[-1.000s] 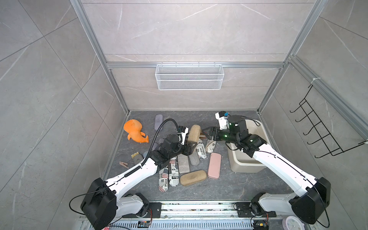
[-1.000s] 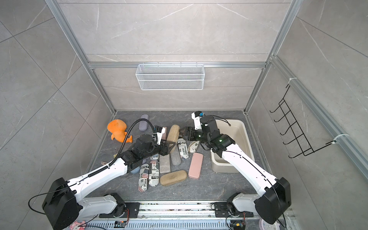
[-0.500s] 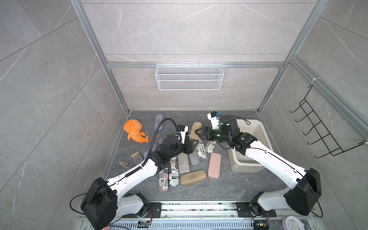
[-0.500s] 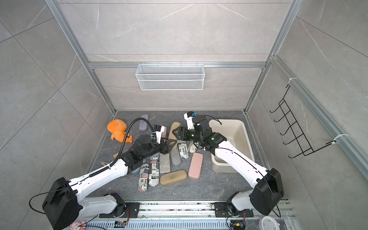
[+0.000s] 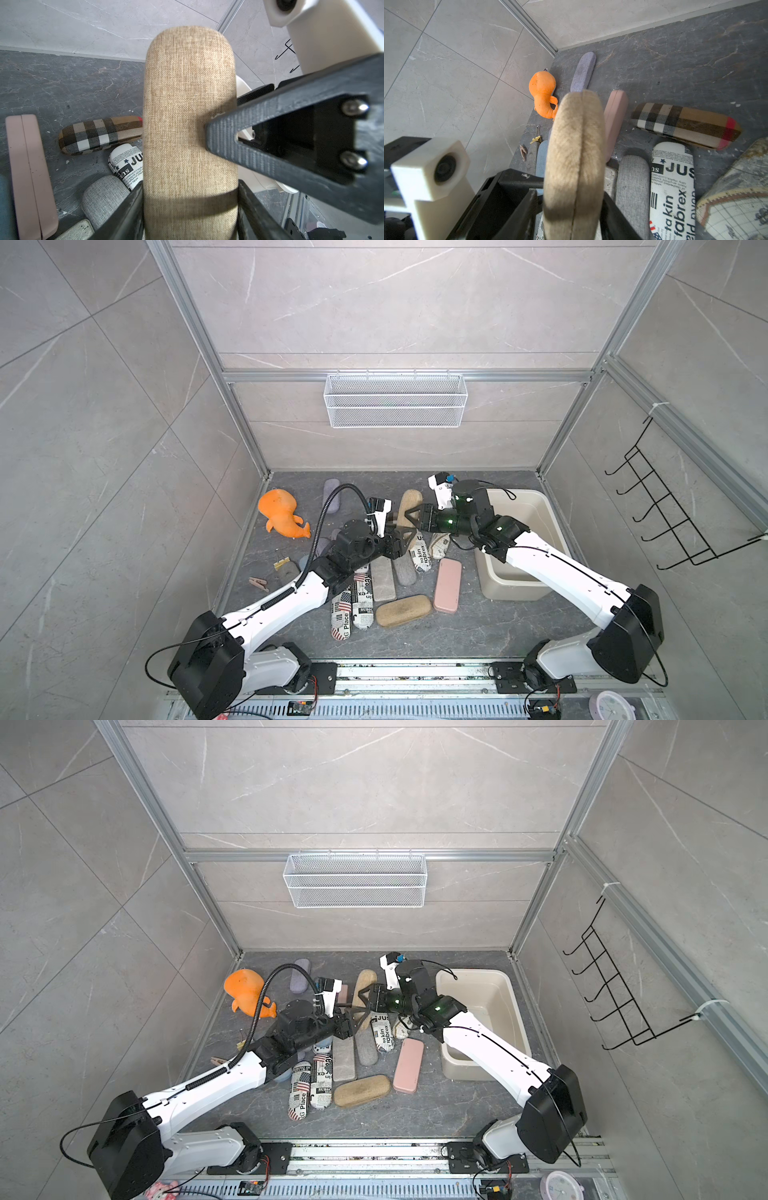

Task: Put the glasses cases into the storage boxes
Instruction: Pick up the glasses case, then place the glasses case in the storage box.

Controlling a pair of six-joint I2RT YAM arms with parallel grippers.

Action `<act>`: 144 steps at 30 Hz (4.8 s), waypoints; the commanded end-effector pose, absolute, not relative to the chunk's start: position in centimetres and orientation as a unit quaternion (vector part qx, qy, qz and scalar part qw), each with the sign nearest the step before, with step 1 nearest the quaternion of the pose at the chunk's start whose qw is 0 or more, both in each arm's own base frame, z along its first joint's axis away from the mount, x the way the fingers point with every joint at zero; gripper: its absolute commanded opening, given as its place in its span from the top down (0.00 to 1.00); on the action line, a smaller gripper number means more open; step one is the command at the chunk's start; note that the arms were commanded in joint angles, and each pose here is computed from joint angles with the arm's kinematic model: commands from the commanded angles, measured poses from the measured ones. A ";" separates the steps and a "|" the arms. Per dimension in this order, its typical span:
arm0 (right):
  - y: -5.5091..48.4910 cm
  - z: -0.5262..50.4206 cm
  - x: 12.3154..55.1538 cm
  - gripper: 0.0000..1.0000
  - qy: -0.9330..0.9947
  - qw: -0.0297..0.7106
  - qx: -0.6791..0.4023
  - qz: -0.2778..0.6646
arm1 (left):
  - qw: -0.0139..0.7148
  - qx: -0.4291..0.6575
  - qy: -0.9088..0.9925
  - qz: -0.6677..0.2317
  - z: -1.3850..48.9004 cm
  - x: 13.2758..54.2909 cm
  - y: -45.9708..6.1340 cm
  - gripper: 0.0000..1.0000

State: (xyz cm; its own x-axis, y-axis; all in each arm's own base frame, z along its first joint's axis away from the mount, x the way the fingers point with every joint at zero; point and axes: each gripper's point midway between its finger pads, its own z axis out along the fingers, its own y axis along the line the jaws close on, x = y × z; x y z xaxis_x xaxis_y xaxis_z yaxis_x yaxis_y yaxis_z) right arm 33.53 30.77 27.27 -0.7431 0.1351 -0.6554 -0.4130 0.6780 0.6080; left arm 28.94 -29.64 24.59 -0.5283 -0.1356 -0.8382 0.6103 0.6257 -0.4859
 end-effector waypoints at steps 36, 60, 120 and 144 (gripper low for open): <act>20.2 33.5 37.0 0.58 0.870 0.447 -0.090 0.190 | 0.544 -0.046 0.801 -0.245 23.6 25.1 -14.5 0.06; 4.5 22.0 38.4 0.56 0.947 0.315 -0.006 -0.056 | 0.513 -0.019 0.821 -0.248 21.8 26.4 -17.0 0.05; 12.1 27.4 34.2 0.25 0.872 0.427 -0.015 0.239 | 0.309 -0.094 0.946 -0.007 14.3 47.8 -6.5 0.07; 13.6 27.0 33.5 0.20 0.876 0.416 -0.042 0.243 | 0.220 -0.064 0.971 0.070 5.0 56.0 -3.7 0.12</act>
State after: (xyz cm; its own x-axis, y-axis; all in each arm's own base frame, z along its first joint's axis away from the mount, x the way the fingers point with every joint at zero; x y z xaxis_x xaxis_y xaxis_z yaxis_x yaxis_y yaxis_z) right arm 33.75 13.33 27.00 -0.6518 0.1474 -0.7440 -0.2593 0.8785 0.4012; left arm 56.46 -4.78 5.39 -0.8746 -0.1206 -0.4697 -0.1679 0.9840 0.0600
